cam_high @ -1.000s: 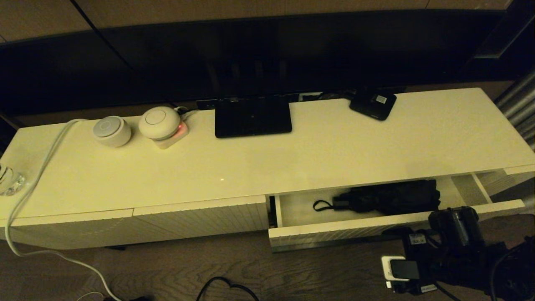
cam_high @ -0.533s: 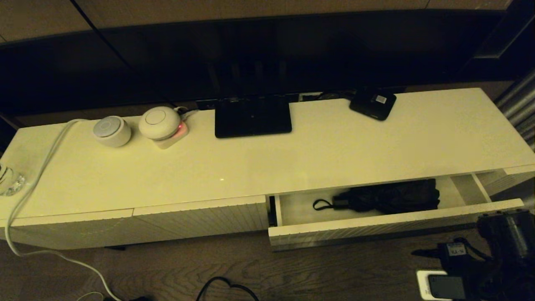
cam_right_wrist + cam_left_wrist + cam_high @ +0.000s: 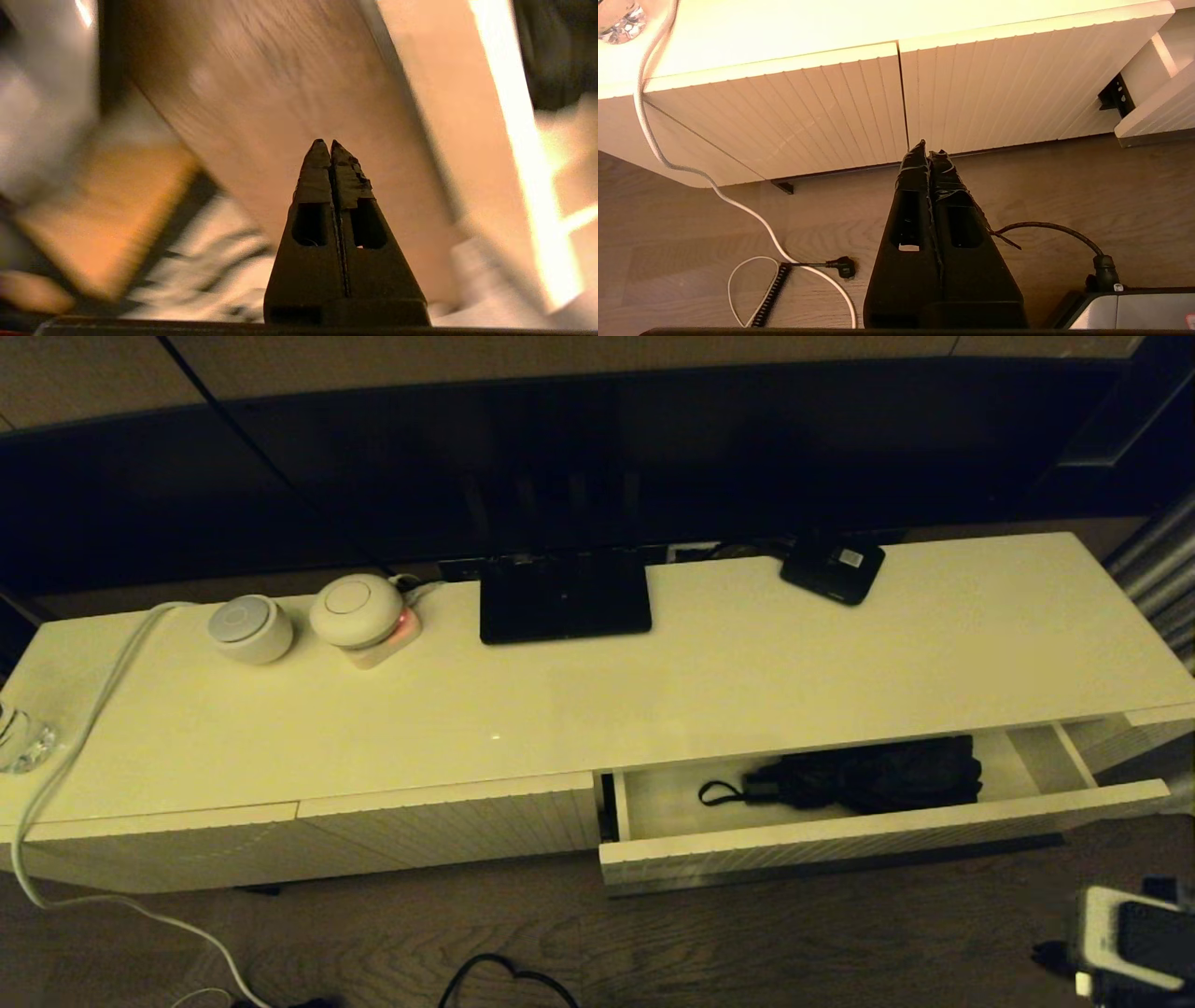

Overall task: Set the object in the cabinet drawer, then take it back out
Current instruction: Open the drawer

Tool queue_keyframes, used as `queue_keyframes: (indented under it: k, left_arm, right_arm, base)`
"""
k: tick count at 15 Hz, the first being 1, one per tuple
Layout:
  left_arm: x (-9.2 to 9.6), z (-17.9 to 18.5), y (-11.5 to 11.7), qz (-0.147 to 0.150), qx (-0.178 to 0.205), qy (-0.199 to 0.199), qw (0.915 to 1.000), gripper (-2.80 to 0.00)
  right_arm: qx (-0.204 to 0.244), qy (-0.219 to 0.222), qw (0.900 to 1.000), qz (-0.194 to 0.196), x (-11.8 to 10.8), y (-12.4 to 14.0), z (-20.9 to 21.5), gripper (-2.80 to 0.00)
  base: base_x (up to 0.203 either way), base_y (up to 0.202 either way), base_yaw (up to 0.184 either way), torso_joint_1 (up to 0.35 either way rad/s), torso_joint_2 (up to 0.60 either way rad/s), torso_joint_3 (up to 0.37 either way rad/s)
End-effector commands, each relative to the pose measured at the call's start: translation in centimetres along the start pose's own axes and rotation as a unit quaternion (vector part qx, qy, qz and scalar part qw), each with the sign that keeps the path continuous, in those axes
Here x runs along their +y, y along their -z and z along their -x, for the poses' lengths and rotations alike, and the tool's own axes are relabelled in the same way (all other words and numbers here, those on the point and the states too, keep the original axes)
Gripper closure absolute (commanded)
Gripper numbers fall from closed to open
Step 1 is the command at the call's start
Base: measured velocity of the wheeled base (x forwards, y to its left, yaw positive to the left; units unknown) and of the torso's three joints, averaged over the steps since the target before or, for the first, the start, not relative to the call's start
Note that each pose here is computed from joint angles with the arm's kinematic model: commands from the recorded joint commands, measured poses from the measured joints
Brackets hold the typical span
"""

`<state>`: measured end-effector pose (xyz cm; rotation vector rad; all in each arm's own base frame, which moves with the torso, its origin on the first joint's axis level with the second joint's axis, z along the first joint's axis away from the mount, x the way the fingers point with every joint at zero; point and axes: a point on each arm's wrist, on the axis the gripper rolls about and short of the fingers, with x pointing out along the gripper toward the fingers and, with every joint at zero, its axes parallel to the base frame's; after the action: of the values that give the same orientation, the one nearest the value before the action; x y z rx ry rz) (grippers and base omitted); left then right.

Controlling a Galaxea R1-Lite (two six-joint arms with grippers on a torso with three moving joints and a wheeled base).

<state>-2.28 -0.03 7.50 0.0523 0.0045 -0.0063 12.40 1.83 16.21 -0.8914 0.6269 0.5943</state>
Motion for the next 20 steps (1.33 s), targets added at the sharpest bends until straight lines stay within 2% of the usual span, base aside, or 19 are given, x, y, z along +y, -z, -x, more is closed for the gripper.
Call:
queue_keyframes:
  k: [1, 3, 5, 7, 10, 12, 14, 16, 18, 20]
  left_arm:
    - [0.0, 0.0, 0.1, 0.0, 0.002, 0.0, 1.0, 0.0]
    - [0.0, 0.0, 0.1, 0.0, 0.002, 0.0, 1.0, 0.0]
    - [0.0, 0.0, 0.1, 0.0, 0.002, 0.0, 1.0, 0.0]
    - [0.0, 0.0, 0.1, 0.0, 0.002, 0.0, 1.0, 0.0]
    - [0.0, 0.0, 0.1, 0.0, 0.002, 0.0, 1.0, 0.0]
    - [0.0, 0.0, 0.1, -0.001, 0.002, 0.0, 1.0, 0.0]
    - [0.0, 0.0, 0.1, 0.0, 0.002, 0.0, 1.0, 0.0]
    - [0.0, 0.0, 0.1, 0.0, 0.002, 0.0, 1.0, 0.0]
    - [0.0, 0.0, 0.1, 0.0, 0.002, 0.0, 1.0, 0.0]
    - [0.0, 0.0, 0.1, 0.0, 0.002, 0.0, 1.0, 0.0]
  right_arm:
    - [-0.033, 0.035, 0.992, -0.115, -0.9, -1.0, 2.4, 0.0]
    - [-0.044, 0.045, 0.975, -0.213, -1.8, -1.7, 3.3, 0.0]
    - [-0.019, 0.048, 0.947, -0.317, -2.6, -2.1, 2.8, 0.0]
    - [-0.018, 0.048, 0.916, -0.398, -3.5, -2.8, 2.5, 0.0]
    - [-0.004, 0.027, 0.871, -0.491, -4.7, -4.1, 0.5, 0.0]
    - [0.008, 0.019, 0.851, -0.525, -5.3, -4.6, -0.9, 0.0]
    - [0.01, 0.01, 0.849, -0.529, -5.8, -5.5, -2.8, 0.0]
    - [-0.009, 0.012, 0.85, -0.527, -6.9, -6.6, -4.3, 0.0]
    - [-0.008, 0.011, 0.853, -0.523, -6.8, -6.7, -5.7, 0.0]
    - [-0.021, 0.031, 0.858, -0.513, -6.6, -7.0, -7.1, 0.0]
  base:
    - [0.0, 0.0, 0.0, 0.0, 0.0, 0.0]
    - [0.0, 0.0, 0.0, 0.0, 0.0, 0.0]
    - [0.0, 0.0, 0.0, 0.0, 0.0, 0.0]
    - [0.0, 0.0, 0.0, 0.0, 0.0, 0.0]
    - [0.0, 0.0, 0.0, 0.0, 0.0, 0.0]
    - [0.0, 0.0, 0.0, 0.0, 0.0, 0.0]
    - [0.0, 0.0, 0.0, 0.0, 0.0, 0.0]
    - [0.0, 0.0, 0.0, 0.0, 0.0, 0.0]
    - [0.0, 0.0, 0.0, 0.0, 0.0, 0.0]
    - [0.0, 0.0, 0.0, 0.0, 0.0, 0.0]
